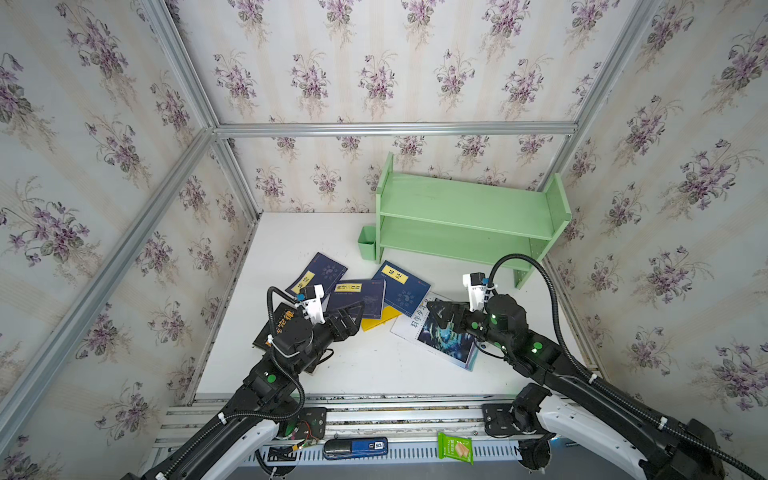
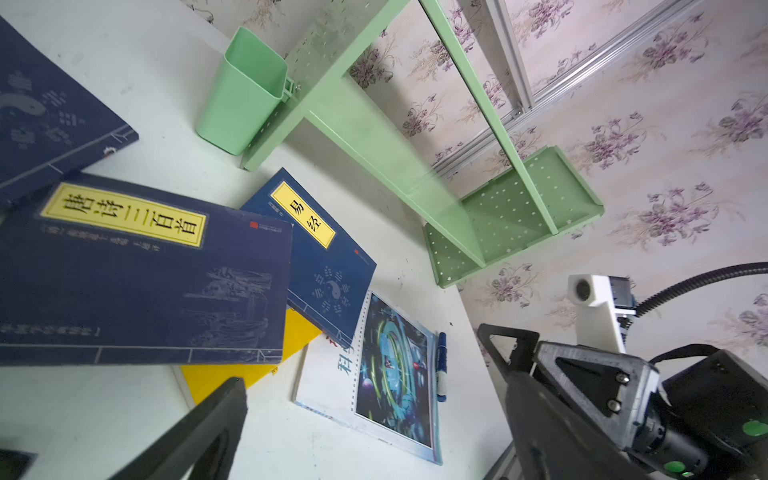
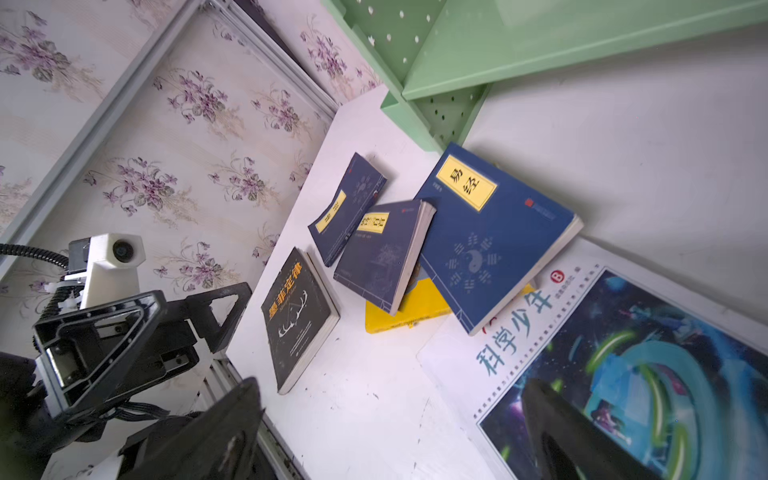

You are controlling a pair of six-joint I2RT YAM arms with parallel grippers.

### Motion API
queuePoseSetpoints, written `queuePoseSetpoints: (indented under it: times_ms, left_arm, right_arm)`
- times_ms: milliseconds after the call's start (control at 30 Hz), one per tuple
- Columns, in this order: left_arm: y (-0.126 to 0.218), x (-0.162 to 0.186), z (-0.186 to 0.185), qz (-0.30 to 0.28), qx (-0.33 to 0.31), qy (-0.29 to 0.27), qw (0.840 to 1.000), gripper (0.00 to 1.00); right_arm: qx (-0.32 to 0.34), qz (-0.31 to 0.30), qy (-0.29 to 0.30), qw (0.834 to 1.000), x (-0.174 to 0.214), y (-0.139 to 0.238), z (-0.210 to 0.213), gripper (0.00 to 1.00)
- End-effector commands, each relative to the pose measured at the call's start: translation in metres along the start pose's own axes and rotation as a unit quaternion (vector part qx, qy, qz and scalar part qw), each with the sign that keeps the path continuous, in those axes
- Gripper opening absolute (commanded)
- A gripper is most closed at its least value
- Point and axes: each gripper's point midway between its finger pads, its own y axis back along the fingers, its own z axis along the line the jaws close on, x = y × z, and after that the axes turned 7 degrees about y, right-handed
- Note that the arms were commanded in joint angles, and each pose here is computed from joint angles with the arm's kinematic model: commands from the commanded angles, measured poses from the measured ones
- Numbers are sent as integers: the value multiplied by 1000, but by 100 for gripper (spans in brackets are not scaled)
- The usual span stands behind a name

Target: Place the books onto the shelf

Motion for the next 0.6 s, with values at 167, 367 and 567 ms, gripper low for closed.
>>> queuePoseSetpoints:
  times_ms: [167,367,567]
  left_arm:
    - [0,7,-20,5,9,19,1000,99]
    - [-1,10,-8,5,-11,44,999,99]
    - [-7,13,7,-2,-32,51,998,99]
  right_arm:
    - [-77,2,34,996,-7,-9,60,100]
    - [22,11,-32,999,5,2,18,100]
    - [80,-13,-77,994,12,2,-25,99]
